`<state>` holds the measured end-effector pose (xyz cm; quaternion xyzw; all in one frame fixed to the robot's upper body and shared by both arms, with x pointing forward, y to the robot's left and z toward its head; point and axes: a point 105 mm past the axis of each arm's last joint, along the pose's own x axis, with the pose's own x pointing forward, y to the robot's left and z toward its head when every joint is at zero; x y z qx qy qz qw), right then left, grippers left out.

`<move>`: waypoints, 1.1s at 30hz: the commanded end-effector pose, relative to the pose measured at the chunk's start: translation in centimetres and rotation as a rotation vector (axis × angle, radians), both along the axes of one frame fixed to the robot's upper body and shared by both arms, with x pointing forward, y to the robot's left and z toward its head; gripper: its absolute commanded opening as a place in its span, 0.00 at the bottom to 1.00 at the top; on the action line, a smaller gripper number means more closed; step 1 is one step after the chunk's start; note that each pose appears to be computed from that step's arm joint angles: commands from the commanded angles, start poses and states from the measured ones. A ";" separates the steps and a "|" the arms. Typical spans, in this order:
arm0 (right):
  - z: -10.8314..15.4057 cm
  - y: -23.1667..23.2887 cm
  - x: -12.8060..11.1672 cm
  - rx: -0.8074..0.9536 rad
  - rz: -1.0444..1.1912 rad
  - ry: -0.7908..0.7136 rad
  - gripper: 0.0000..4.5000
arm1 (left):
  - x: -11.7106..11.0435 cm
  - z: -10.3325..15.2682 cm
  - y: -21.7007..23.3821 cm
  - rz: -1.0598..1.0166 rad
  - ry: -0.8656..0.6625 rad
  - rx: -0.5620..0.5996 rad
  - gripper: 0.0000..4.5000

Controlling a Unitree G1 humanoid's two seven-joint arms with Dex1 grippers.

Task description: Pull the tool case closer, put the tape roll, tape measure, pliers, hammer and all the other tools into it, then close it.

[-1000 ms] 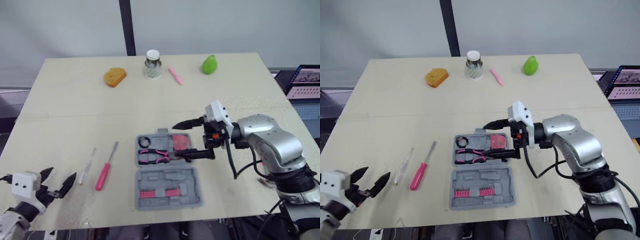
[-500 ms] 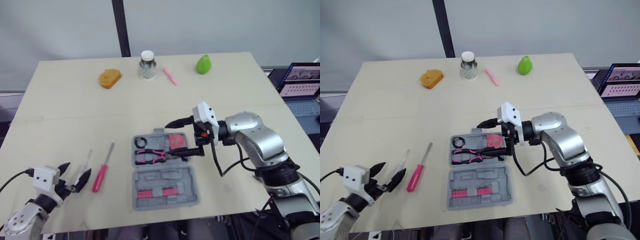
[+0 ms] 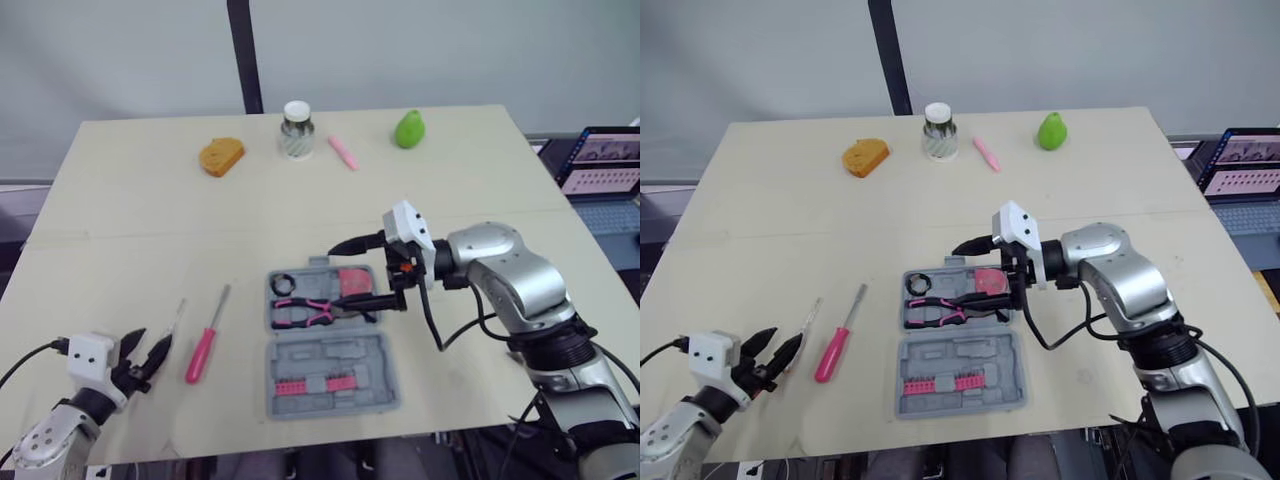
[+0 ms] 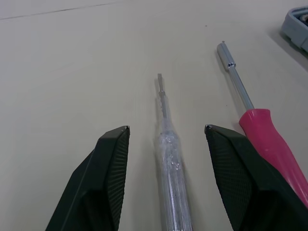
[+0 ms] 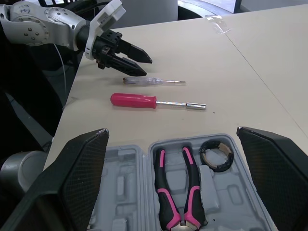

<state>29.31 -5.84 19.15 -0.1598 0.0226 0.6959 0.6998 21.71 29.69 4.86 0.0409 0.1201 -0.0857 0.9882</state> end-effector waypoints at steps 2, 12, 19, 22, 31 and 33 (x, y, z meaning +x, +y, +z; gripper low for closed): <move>1.5 0.4 -0.3 0.025 0.019 -0.046 1.00 | 0.1 -0.2 -0.1 0.019 -0.002 0.005 0.60; 1.7 0.5 -0.5 0.026 0.025 -0.047 1.00 | 0.4 -1.8 -0.8 0.027 0.023 0.010 0.60; 1.7 0.5 -0.5 0.025 0.024 -0.049 1.00 | 0.5 -2.4 -0.4 0.040 0.028 0.006 0.60; 1.7 0.5 -0.5 0.027 0.024 -0.050 1.00 | 0.5 -2.7 -0.4 0.040 0.033 0.004 0.60; 1.7 0.4 -0.6 0.028 0.019 -0.050 1.00 | 0.2 -3.4 -0.2 0.044 0.049 -0.002 0.60; 1.7 0.4 -0.6 0.030 0.018 -0.050 1.00 | 0.3 -3.4 -0.2 0.042 0.049 -0.002 0.60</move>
